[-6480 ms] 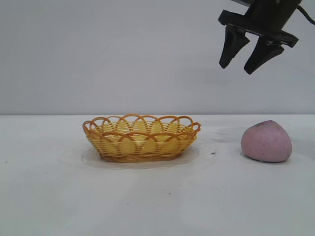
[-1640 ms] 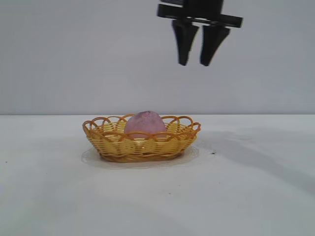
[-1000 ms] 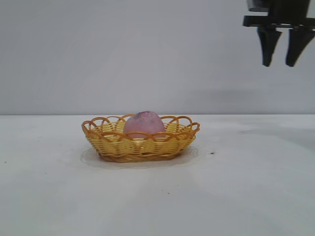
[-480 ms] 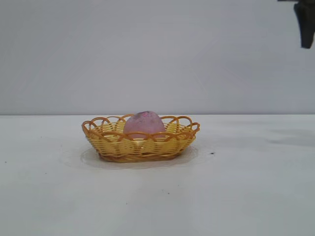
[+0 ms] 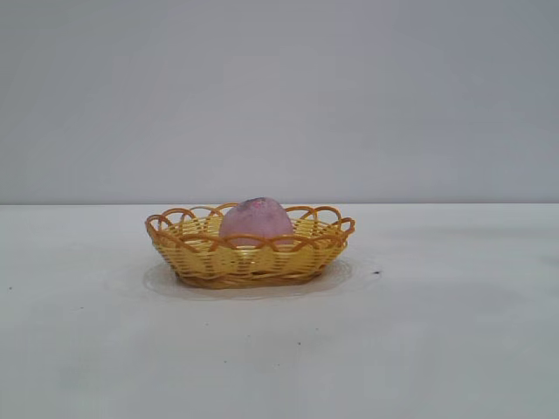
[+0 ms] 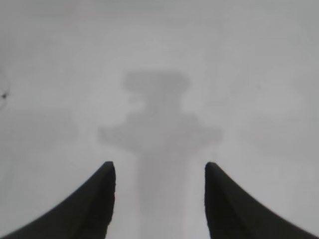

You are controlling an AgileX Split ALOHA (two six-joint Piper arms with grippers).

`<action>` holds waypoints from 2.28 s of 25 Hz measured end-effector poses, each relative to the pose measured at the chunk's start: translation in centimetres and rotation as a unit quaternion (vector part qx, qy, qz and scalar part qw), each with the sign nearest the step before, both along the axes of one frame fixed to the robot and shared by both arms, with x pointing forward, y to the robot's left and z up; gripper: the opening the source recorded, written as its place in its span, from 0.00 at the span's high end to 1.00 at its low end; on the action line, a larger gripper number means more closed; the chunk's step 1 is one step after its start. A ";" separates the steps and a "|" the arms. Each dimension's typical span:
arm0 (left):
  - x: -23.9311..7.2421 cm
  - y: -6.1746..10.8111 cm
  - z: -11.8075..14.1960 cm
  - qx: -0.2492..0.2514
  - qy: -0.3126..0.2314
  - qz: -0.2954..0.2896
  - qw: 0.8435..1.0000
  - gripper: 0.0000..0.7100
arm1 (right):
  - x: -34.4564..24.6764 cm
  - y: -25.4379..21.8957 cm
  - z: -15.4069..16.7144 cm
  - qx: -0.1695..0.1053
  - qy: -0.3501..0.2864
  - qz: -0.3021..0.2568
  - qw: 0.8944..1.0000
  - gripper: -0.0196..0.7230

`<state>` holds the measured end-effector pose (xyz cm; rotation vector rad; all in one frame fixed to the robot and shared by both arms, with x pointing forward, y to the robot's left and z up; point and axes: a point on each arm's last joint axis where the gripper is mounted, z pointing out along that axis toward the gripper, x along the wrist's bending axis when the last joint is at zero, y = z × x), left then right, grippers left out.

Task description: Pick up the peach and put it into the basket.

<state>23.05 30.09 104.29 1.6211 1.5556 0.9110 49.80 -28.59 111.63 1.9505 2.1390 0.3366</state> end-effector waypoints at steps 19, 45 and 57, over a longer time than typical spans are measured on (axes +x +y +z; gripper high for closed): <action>0.0 0.0 0.0 0.000 0.000 0.000 1.000 0.45 | -20.7 -0.8 -3.2 0.020 -0.143 0.001 0.989 0.51; 0.0 0.0 0.0 0.000 0.000 0.000 1.000 0.45 | -27.5 -0.9 -7.0 0.049 -0.326 -0.004 0.944 0.51; 0.0 0.0 0.0 0.000 0.000 0.000 1.000 0.45 | -27.0 -0.5 -7.3 0.052 -0.339 0.025 0.939 0.51</action>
